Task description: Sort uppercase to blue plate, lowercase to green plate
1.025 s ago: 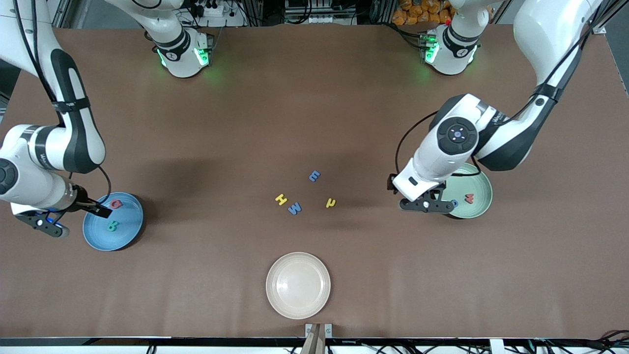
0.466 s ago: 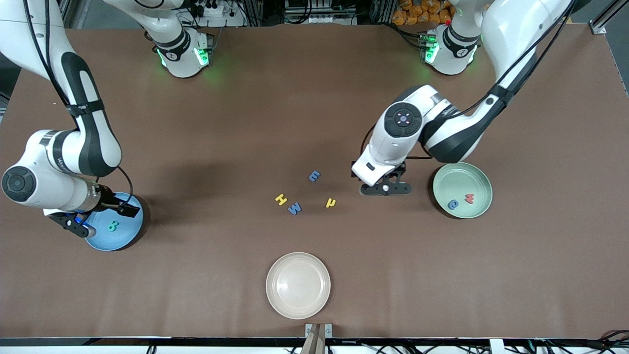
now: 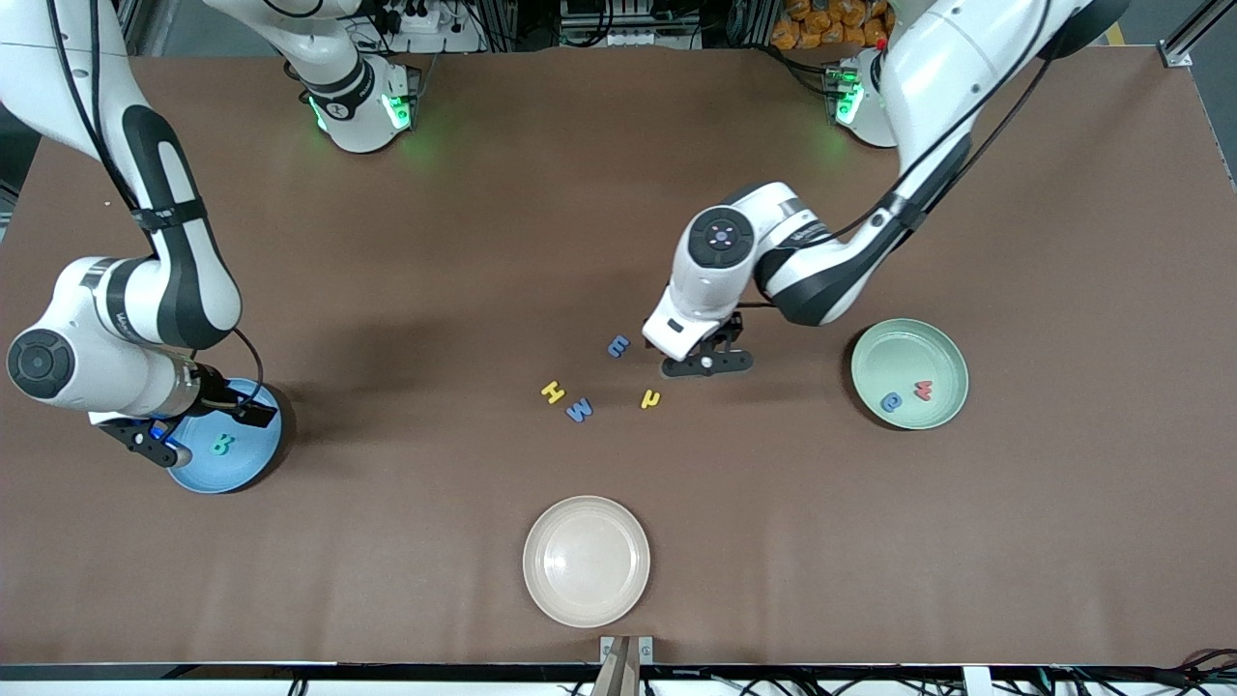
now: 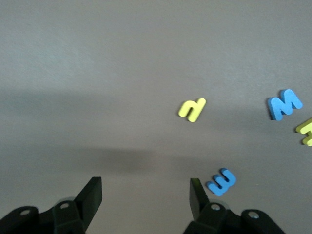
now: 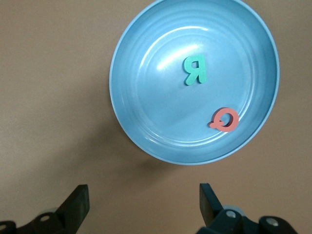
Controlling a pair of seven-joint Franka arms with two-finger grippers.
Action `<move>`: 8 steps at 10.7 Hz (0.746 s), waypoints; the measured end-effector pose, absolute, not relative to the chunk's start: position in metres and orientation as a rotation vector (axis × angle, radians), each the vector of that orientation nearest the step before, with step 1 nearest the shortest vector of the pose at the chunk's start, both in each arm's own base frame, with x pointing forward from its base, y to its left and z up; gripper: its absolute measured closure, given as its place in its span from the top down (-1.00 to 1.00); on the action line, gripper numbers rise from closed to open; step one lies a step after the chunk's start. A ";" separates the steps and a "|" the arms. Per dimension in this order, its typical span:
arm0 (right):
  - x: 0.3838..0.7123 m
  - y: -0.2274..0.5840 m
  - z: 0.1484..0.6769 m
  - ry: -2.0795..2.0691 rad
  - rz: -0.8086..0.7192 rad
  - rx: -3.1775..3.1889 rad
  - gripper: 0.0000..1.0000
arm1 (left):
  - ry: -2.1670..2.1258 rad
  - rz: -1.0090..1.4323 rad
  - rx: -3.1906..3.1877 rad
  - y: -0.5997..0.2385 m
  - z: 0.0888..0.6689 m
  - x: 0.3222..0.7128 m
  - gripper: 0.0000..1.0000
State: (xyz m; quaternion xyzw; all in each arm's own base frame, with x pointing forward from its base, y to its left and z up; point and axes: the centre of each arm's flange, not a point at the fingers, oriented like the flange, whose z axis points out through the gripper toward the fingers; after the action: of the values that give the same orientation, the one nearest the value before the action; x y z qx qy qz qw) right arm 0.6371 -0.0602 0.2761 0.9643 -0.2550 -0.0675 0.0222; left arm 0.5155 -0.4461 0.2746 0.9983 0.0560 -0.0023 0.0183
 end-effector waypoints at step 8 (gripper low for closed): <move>0.638 -0.029 0.274 -0.856 -0.213 2.961 1.00 | 0.780 -0.047 2.985 -0.485 0.238 0.528 0.61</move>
State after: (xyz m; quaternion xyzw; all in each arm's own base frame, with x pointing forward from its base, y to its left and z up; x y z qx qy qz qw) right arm 0.6379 -0.0289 0.2737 0.9581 -0.2770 -0.0689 0.0258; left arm 0.5276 -0.4846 0.2378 0.9670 0.2528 -0.0151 0.0281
